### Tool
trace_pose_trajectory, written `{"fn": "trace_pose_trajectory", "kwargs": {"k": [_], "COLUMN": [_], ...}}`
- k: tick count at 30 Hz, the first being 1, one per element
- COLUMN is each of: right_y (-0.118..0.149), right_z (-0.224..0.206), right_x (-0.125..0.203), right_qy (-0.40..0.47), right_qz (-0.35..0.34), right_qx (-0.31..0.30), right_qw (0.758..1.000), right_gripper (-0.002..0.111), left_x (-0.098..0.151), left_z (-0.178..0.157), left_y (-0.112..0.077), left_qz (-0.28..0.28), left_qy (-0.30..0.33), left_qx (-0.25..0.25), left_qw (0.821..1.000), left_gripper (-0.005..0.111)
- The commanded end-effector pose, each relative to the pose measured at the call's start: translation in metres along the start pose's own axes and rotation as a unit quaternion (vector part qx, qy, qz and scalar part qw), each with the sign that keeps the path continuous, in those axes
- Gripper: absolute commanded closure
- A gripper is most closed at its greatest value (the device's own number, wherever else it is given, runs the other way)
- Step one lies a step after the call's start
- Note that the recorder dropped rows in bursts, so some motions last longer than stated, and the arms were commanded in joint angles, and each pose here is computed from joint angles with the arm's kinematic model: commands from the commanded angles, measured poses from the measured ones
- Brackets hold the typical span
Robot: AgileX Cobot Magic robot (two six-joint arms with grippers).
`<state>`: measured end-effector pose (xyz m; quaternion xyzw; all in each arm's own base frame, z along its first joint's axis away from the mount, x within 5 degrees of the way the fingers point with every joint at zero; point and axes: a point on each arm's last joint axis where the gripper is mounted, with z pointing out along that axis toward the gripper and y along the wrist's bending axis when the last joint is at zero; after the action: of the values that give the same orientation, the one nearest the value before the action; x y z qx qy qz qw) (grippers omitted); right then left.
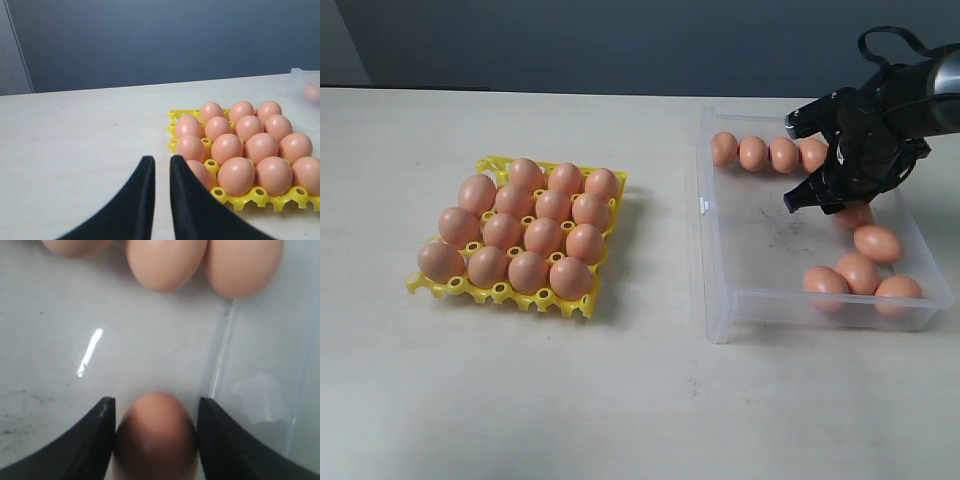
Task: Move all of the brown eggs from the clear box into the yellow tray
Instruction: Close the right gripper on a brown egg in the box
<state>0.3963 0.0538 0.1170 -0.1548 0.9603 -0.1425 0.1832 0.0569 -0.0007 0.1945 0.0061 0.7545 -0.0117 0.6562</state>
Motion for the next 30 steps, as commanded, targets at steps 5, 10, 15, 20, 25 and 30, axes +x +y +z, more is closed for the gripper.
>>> {"fn": "trace_pose_trajectory", "kwargs": {"k": [5,10,15,20,25,30], "right_y": [0.001,0.000,0.000,0.000,-0.002,-0.003], "right_z": [0.006,0.006,0.006,0.006,0.003,-0.026], "right_x": [0.006,0.007,0.008,0.008,0.006,-0.007], "right_qy": [0.024,0.029,0.034,0.034,0.029,-0.027], "right_qz": [0.008,0.008,0.008,0.007,0.003,0.032], "right_qx": [0.000,0.002,0.004,0.004,0.008,-0.010], "right_qw": [1.000,1.000,0.999,0.999,1.000,0.999], "right_gripper": [0.061,0.061,0.072,0.095,0.109,0.109], "left_x": [0.001,0.001,0.001,0.001,0.001,0.001], "left_z": [0.001,0.001,0.001,0.001,0.001,0.001], "left_y": [0.000,0.000,0.000,0.000,0.000,0.000], "left_qz": [0.001,0.001,0.001,0.001,0.001,0.001], "left_qy": [0.003,0.003,0.003,0.003,0.003,0.003], "left_qx": [0.001,0.001,0.001,0.001,0.001,0.001], "left_qw": [1.000,1.000,1.000,1.000,1.000,1.000], "left_gripper": [0.095,0.095,0.095,0.095,0.095,0.095]}}
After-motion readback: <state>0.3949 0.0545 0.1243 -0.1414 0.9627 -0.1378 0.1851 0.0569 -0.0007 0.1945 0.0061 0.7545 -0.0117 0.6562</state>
